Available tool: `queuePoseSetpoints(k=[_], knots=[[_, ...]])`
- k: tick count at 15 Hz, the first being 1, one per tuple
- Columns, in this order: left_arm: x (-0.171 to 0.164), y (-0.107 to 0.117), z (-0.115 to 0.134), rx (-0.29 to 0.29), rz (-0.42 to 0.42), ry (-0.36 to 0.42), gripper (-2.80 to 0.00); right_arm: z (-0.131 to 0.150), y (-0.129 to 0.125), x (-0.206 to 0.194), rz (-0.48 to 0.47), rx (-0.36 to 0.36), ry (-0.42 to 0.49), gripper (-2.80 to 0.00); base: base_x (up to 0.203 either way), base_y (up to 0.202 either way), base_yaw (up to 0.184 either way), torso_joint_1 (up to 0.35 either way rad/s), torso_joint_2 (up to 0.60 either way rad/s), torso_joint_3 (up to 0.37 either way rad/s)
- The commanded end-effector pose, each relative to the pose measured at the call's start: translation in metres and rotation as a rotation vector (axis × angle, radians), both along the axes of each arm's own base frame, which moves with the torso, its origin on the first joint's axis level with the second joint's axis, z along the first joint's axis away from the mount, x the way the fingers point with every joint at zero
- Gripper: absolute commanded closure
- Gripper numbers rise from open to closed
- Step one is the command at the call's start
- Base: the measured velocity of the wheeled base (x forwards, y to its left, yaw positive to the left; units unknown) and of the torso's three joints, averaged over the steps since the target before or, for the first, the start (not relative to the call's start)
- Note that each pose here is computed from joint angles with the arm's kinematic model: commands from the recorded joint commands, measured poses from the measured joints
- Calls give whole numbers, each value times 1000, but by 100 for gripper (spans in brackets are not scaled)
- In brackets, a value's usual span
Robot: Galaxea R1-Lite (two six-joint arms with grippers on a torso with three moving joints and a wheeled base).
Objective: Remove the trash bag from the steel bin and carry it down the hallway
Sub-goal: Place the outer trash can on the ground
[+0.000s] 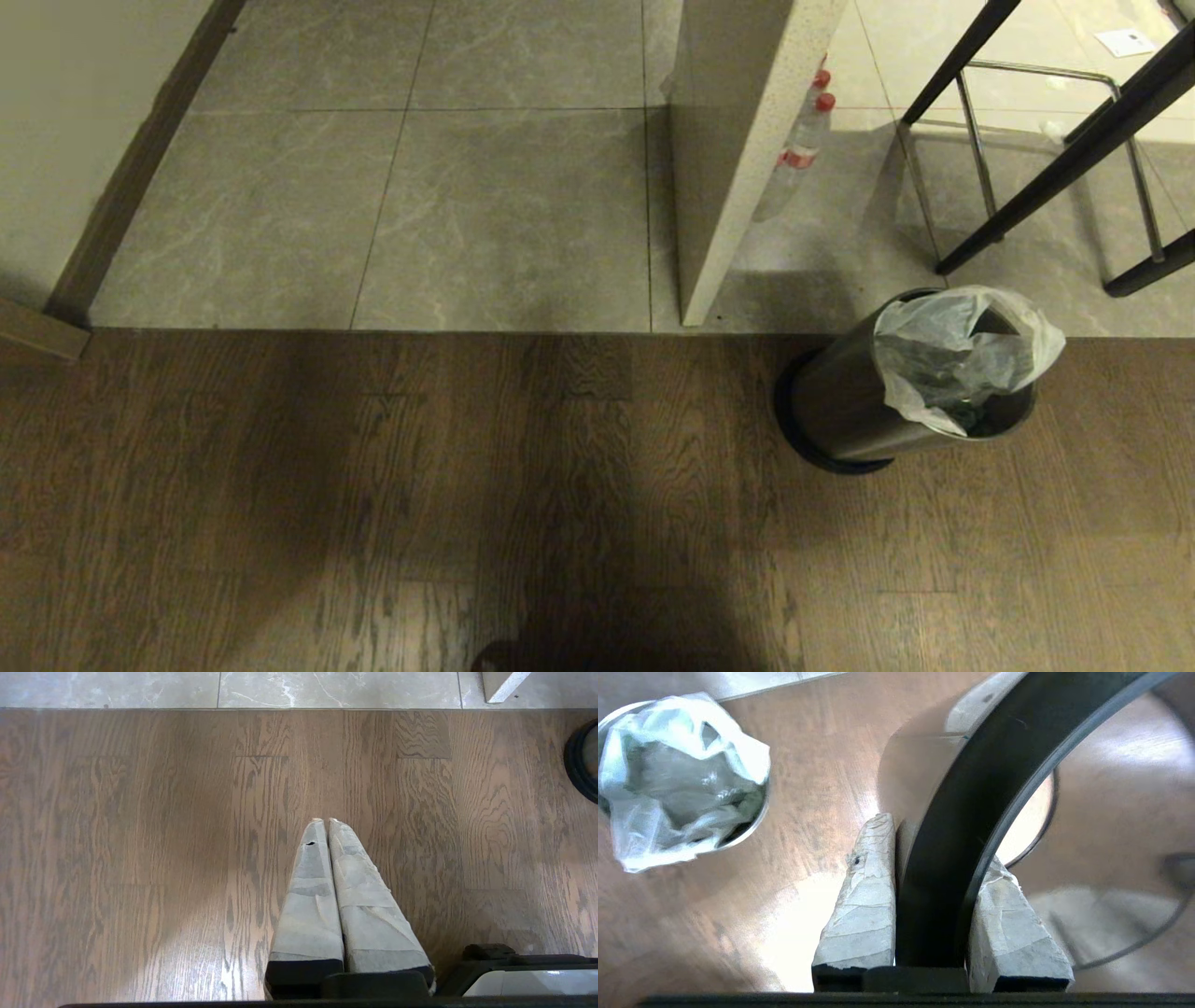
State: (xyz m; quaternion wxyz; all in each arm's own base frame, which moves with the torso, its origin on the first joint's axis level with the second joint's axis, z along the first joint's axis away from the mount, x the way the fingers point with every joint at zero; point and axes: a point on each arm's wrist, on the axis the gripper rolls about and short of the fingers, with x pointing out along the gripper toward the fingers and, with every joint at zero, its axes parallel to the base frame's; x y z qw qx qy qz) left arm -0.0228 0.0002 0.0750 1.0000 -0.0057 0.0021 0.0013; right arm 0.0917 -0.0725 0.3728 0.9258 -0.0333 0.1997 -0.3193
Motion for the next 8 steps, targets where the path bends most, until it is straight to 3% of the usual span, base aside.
queuePoseSetpoints(k=[1,3,8], knots=[[0,0,0,-1,1,0,0,-6,-23,12,-79,29,40,0,0,0,0,0,0,0],[0,0,0,-1,1,0,0,-10,-42,17,-145,42,55,0,0,0,0,0,0,0],[0,0,0,-1,1,0,0,-10,-43,18,-144,45,47,0,0,0,0,0,0,0]])
